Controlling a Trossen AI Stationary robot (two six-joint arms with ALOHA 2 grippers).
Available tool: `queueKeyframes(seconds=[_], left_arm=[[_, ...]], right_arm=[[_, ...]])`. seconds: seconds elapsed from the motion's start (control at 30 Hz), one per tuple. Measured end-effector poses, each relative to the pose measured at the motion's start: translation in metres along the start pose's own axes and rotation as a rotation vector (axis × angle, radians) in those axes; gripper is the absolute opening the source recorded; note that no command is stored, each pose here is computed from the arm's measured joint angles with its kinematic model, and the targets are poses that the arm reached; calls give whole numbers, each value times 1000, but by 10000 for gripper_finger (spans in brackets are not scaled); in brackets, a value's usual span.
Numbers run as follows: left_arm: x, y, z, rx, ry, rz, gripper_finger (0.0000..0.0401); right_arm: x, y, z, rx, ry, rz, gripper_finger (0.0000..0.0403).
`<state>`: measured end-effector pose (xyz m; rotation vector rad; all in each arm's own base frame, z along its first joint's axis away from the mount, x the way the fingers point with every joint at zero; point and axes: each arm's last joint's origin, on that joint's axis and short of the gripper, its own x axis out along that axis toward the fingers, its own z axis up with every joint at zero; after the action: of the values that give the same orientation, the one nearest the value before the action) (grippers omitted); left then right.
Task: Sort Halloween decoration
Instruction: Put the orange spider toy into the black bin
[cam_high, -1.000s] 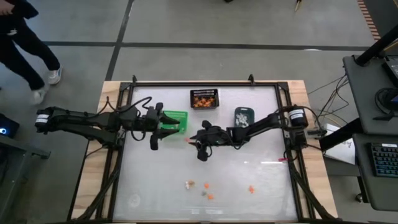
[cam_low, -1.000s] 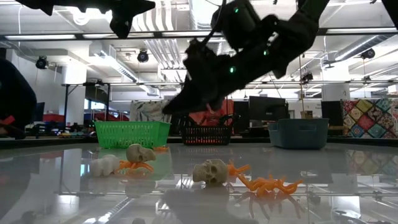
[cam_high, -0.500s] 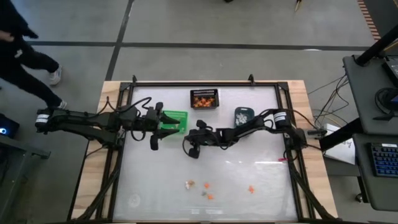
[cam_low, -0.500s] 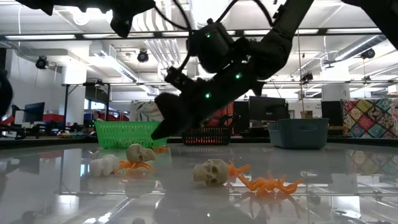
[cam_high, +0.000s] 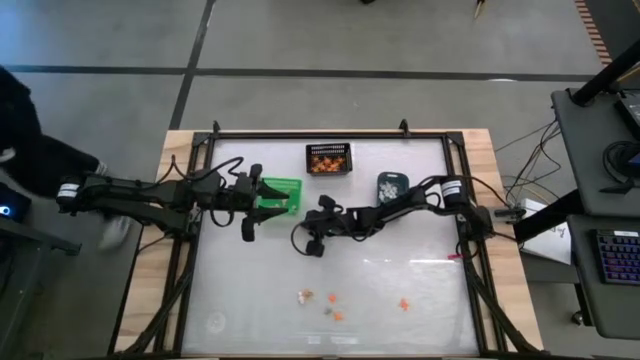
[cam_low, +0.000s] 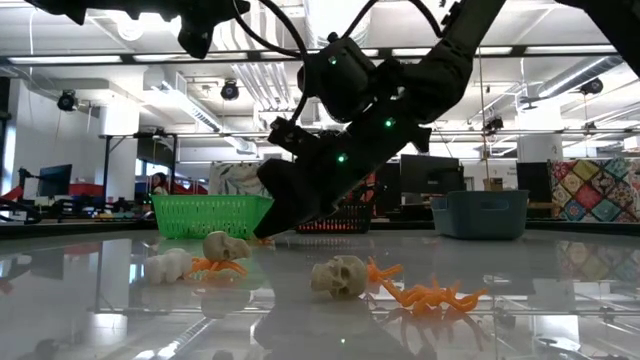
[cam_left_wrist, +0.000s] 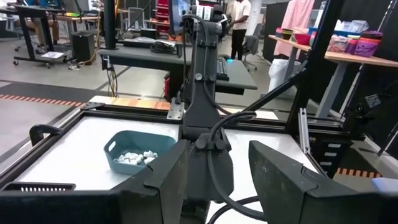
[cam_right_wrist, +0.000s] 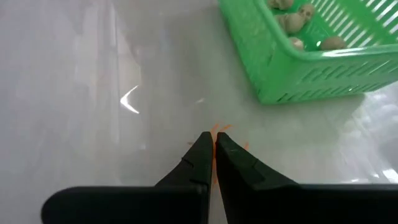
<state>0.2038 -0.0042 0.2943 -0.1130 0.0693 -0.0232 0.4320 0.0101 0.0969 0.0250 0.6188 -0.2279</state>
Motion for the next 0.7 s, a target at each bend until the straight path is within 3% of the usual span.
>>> queueKeyframes(seconds=[0.23, 0.47, 0.7], left_arm=[[3, 1, -6, -1, 48, 5, 154], [19, 2, -21, -4, 132, 10, 154], [34, -7, -44, 24, 260, -23, 154]], right_arm=[[-21, 14, 5, -39, 81, 34, 12], [-60, 22, 27, -73, 112, 59, 12], [-100, 24, 27, -107, 117, 87, 12]])
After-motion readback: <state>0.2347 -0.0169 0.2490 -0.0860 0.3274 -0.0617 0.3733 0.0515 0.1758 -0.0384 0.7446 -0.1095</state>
